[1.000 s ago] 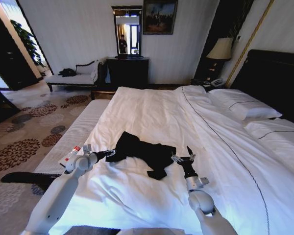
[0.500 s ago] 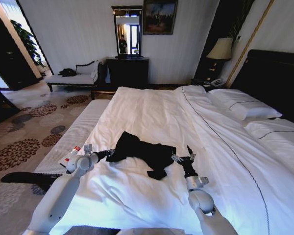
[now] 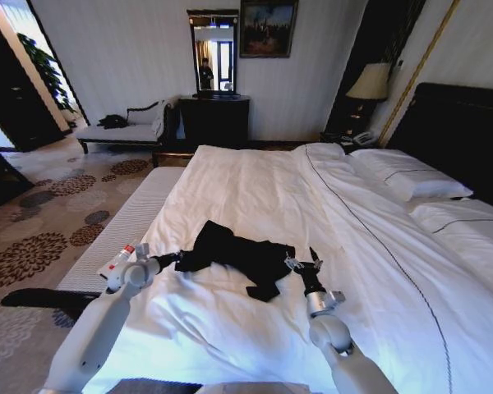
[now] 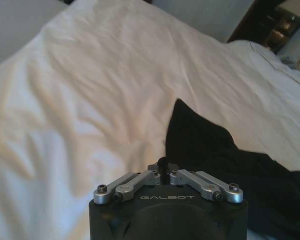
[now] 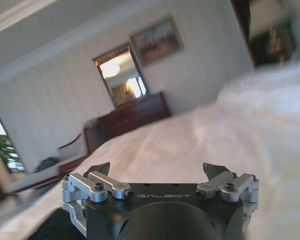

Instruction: Fold the clothes on the bed.

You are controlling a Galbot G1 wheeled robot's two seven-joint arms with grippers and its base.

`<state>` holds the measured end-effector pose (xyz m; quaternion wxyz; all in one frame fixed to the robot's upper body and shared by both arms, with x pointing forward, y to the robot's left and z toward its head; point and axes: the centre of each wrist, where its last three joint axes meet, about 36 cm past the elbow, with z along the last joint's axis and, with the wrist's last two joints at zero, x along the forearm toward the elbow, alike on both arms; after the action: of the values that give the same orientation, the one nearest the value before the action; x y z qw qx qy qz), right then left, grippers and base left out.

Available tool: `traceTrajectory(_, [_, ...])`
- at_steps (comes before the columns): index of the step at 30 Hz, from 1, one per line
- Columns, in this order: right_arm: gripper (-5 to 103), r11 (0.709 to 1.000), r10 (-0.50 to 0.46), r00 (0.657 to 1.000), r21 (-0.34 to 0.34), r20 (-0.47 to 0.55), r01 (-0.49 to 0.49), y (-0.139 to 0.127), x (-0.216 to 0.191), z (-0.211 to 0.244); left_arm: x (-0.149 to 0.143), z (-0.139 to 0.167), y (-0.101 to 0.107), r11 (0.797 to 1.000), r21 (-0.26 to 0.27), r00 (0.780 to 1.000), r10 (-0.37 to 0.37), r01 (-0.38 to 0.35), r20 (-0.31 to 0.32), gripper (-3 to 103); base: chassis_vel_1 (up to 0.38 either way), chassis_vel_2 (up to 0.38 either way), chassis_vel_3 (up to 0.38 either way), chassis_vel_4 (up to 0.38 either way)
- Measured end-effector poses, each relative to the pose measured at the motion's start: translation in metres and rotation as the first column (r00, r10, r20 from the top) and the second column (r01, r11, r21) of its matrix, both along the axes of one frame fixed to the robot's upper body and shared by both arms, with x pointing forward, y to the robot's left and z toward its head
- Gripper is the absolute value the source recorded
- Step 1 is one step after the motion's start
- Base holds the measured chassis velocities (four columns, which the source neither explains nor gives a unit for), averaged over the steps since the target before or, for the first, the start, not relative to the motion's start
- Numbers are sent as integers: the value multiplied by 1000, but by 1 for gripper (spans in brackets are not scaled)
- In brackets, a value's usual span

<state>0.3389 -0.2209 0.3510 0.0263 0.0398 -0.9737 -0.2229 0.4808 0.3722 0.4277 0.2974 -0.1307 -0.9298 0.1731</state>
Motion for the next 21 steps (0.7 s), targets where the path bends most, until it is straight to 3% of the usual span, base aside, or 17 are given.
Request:
traceTrajectory(1, [100, 997, 27, 999, 74, -41, -24, 9, -2, 6, 0, 2, 3, 1000, 0, 1000, 7, -7, 5, 2, 0, 0, 0, 0])
traceTrajectory(2, [100, 997, 27, 999, 74, -41, -24, 9, -2, 6, 0, 2, 3, 1000, 0, 1000, 7, -7, 5, 2, 0, 0, 0, 0])
traceTrajectory(4, [100, 978, 80, 990, 201, -116, -55, 26, -3, 24, -1, 3, 7, 1000, 5, 1000, 13, -13, 7, 2, 0, 0, 0, 0])
traceTrajectory(5, [100, 978, 80, 990, 201, -116, -55, 26, -3, 24, -1, 3, 7, 1000, 5, 1000, 13, -13, 7, 2, 0, 0, 0, 0])
traceTrajectory(6, [100, 964, 113, 979, 257, -170, -67, 34, -3, 35, -2, 3, 8, 1000, 6, 1000, 15, -15, 8, 2, 0, 0, 0, 0])
traceTrajectory(8, [100, 950, 152, 953, 305, -261, -68, 45, -2, 53, -2, 4, 9, 1000, 4, 1000, 22, -22, 14, 2, 0, 0, 0, 0])
traceTrajectory(15, [100, 943, 190, 901, 327, -390, -58, 55, -1, 70, -1, 12, 16, 999, 0, 999, 39, -39, 36, 2, 0, 0, 0, 0])
traceTrajectory(21, [100, 959, 181, 871, 279, -457, -53, 52, 0, 69, -4, 12, 17, 999, 5, 999, 39, -39, 37, 2, 0, 0, 0, 0])
